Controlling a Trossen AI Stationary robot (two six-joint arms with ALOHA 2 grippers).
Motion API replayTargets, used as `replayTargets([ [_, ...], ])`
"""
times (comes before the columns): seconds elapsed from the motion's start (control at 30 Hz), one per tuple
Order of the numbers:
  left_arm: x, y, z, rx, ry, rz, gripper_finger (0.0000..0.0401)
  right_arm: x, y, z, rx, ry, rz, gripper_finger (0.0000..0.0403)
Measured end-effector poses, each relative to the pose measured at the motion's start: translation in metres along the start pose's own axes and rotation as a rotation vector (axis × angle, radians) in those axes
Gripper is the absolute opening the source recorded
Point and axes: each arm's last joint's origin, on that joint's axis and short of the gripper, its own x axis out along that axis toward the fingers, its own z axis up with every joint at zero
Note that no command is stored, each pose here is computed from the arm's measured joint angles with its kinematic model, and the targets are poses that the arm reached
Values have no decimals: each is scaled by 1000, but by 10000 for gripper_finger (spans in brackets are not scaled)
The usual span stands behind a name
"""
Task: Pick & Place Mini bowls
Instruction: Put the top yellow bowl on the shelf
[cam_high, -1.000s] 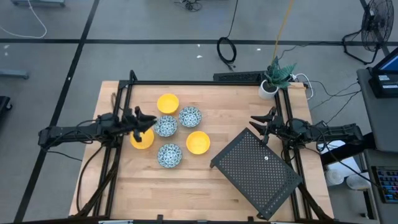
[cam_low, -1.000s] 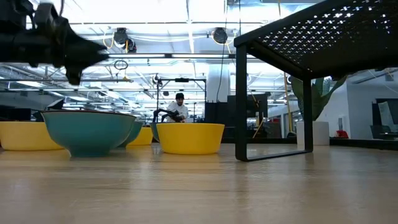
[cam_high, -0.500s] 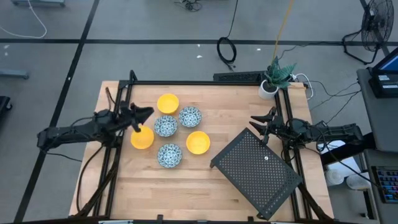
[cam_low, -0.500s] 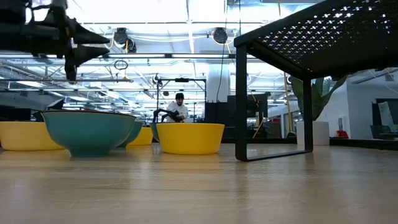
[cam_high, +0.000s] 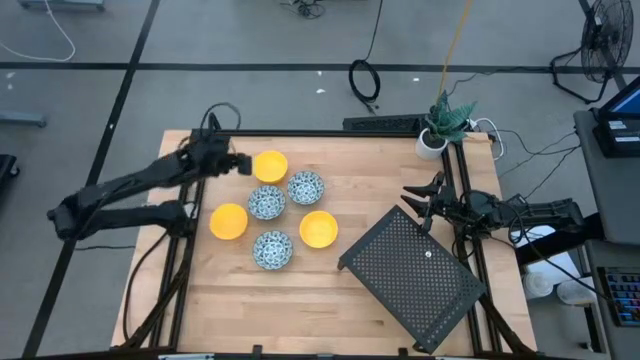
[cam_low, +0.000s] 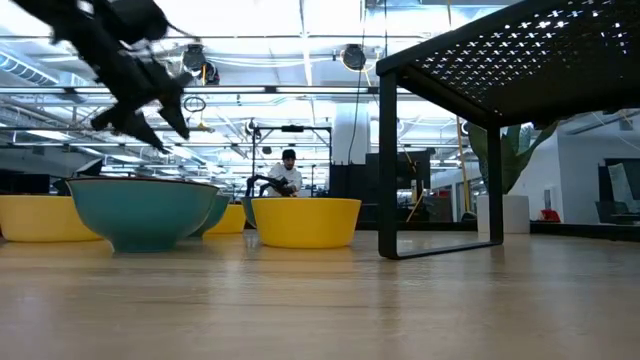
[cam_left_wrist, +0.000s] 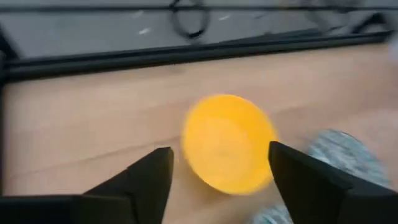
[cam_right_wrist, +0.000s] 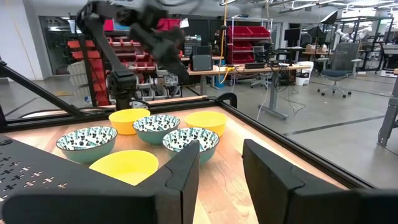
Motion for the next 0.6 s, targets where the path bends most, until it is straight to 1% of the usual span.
replayTargets([
  [0.07, 19, 2, 6, -18, 77, 58, 288, 0, 0, 0, 0, 0, -1, 110],
  [0.13, 39, 5, 9, -32, 161, 93, 292, 0, 0, 0, 0, 0, 0, 110],
  [0.23, 66, 11, 10, -51, 263, 137, 291, 0, 0, 0, 0, 0, 0, 110],
  [0.3, 83, 14, 7, -48, 318, 146, 285, 0, 0, 0, 0, 0, 0, 110],
  [0.47, 112, 16, -3, 4, 390, 149, 267, 0, 0, 0, 0, 0, 0, 110],
  [0.6, 125, 16, -6, 28, 391, 144, 253, 0, 0, 0, 0, 0, 0, 110],
])
